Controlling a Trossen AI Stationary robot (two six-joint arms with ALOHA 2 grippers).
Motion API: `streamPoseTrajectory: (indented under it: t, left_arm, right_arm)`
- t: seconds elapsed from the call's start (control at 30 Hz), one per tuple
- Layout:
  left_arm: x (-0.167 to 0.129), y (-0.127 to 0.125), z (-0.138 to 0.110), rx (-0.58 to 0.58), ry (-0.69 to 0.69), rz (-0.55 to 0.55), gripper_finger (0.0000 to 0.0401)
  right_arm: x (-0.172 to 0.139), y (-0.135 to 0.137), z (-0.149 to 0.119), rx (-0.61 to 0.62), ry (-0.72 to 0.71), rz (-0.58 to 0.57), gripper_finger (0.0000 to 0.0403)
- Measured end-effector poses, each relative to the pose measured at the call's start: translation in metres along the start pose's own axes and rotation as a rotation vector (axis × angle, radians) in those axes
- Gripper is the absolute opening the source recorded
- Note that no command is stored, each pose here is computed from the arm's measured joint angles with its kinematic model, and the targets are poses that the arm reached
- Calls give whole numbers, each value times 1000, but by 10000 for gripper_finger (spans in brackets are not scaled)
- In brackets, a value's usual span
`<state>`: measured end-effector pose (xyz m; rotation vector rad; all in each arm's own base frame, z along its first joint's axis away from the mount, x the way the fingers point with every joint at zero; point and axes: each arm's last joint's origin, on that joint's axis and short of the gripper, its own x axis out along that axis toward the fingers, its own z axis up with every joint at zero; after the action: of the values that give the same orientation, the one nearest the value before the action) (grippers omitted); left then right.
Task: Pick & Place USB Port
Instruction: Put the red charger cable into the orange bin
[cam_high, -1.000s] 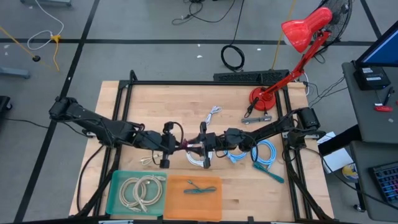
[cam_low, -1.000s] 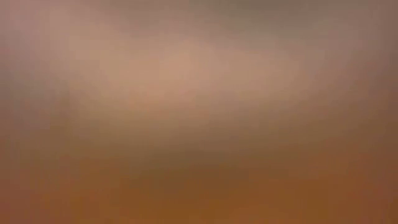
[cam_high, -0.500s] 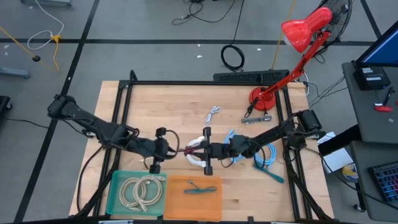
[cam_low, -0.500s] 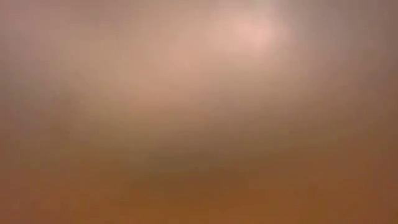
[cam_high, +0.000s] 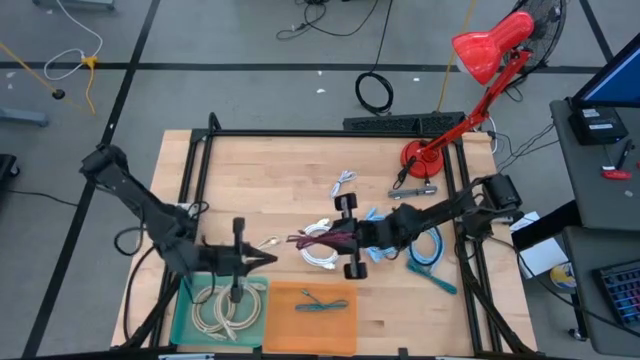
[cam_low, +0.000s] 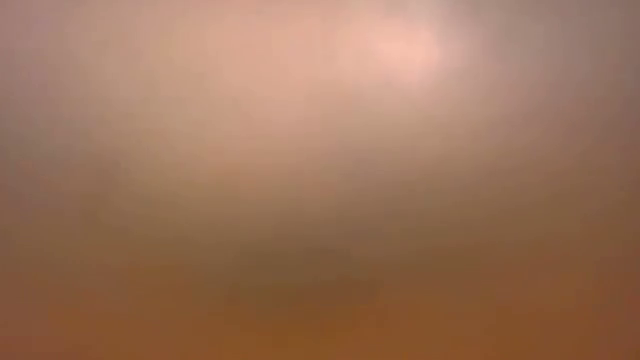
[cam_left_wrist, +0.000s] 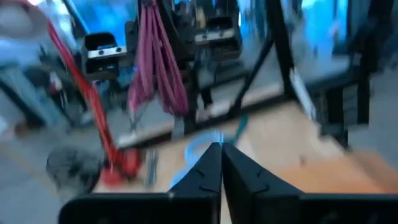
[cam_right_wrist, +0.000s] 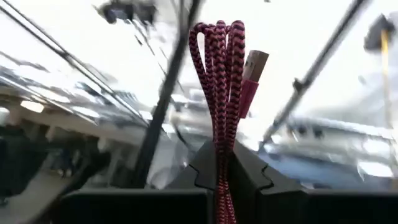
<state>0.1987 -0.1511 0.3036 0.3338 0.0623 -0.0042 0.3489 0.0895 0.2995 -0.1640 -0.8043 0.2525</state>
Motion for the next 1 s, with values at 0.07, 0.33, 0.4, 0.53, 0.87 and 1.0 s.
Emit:
streamPoseTrajectory:
  t: [0.07,0.33,0.4,0.53,0.87,1.0]
  left_arm:
    - [2,-2,-11,-7,-81,-2,3]
    - [8,23,-45,-57,-303,96,36]
    - [12,31,-42,-10,-386,45,44]
    - [28,40,-34,208,-484,-41,61]
    - [63,39,-35,298,-436,-38,112]
    - [66,39,-32,344,-458,-47,127]
  right_arm:
    - [8,-3,7,-8,-54,56,8]
    - [27,-4,18,-54,-118,134,8]
    - [28,-4,17,-55,-120,152,8]
    - [38,-10,23,-44,-142,183,8]
    - [48,-9,14,-13,-25,298,8]
    - [47,-9,12,0,-21,319,8]
